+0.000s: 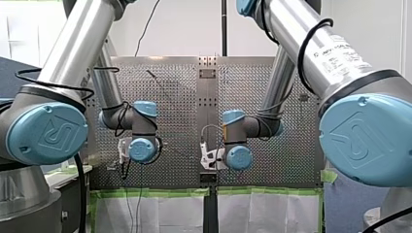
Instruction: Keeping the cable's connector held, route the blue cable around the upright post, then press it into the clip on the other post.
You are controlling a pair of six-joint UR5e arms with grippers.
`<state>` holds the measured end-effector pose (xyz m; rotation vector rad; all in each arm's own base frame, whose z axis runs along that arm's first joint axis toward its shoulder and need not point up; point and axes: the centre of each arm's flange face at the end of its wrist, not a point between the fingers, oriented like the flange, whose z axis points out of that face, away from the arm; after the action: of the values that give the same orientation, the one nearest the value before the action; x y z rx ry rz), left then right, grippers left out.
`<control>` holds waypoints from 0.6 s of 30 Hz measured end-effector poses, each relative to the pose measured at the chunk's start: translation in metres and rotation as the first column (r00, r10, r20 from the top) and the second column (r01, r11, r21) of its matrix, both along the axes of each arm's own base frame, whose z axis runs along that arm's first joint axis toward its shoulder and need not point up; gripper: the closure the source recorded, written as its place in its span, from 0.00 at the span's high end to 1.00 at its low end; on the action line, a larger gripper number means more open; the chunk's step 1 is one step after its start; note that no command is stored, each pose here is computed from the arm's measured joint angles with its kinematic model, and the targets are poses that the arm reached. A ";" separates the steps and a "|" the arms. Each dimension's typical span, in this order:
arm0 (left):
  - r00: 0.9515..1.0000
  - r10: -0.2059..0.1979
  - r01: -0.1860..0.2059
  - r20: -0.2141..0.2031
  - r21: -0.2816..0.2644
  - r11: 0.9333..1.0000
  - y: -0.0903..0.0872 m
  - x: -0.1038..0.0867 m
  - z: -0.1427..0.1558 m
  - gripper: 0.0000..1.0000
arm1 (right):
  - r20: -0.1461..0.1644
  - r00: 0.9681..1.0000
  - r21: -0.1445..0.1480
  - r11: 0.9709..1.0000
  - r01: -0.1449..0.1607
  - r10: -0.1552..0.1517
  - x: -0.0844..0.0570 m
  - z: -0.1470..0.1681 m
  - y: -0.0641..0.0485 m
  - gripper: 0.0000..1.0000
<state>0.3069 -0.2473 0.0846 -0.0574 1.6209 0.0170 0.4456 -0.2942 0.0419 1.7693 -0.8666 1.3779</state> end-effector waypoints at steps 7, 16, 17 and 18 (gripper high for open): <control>1.000 0.013 -0.013 0.000 -0.019 1.000 0.008 0.004 0.020 0.00 | 0.075 0.996 0.007 0.999 -0.049 0.048 0.014 0.039 -0.009 0.00; 0.997 0.075 -0.075 0.002 -0.019 0.997 0.020 0.004 0.045 0.00 | 0.162 0.981 -0.033 0.994 -0.103 0.107 0.036 0.104 -0.027 0.00; 0.997 0.083 -0.083 0.003 -0.019 0.996 0.022 0.005 0.048 0.00 | 0.171 0.979 -0.042 0.993 -0.108 0.114 0.038 0.112 -0.028 0.00; 0.996 0.094 -0.094 0.004 -0.020 0.995 0.024 0.005 0.052 0.00 | 0.182 0.976 -0.053 0.992 -0.115 0.123 0.041 0.122 -0.031 0.00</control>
<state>0.3122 -0.2235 0.1368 -0.1488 1.6127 0.0739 0.4865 -0.3247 0.1636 1.7043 -0.8333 1.6476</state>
